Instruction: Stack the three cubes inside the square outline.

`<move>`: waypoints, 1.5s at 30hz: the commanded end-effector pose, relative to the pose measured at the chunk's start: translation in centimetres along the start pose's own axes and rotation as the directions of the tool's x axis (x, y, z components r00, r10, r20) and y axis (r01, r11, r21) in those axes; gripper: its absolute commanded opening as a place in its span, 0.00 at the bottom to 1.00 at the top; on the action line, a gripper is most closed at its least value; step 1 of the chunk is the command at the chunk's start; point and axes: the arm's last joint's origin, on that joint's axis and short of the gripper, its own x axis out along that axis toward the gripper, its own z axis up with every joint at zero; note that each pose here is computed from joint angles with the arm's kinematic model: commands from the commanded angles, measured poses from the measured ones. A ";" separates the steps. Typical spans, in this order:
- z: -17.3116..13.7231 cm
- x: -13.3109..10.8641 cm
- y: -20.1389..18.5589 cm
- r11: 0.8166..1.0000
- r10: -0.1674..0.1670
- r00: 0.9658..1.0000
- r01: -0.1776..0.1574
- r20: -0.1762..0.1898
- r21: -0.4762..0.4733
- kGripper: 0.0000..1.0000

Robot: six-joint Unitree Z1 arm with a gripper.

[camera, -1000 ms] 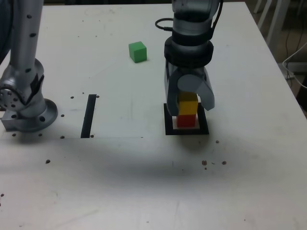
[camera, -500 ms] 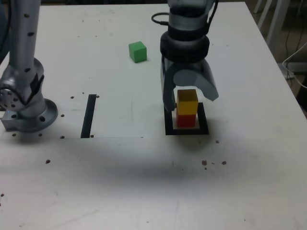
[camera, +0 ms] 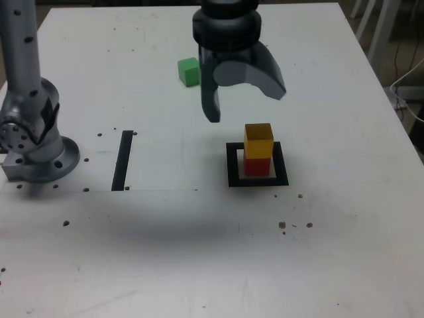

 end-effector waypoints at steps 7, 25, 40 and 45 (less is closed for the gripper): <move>-1.2 0.3 3.5 0.999 0.023 0.999 -0.024 -0.025 -0.041 0.99; -3.3 1.9 12.7 0.971 0.010 0.994 -0.035 -0.105 -0.236 0.99; -4.2 5.4 21.1 0.932 -0.027 0.988 -0.029 -0.150 -0.362 1.00; -3.9 6.6 22.3 0.933 -0.035 0.984 -0.031 -0.177 -0.358 0.99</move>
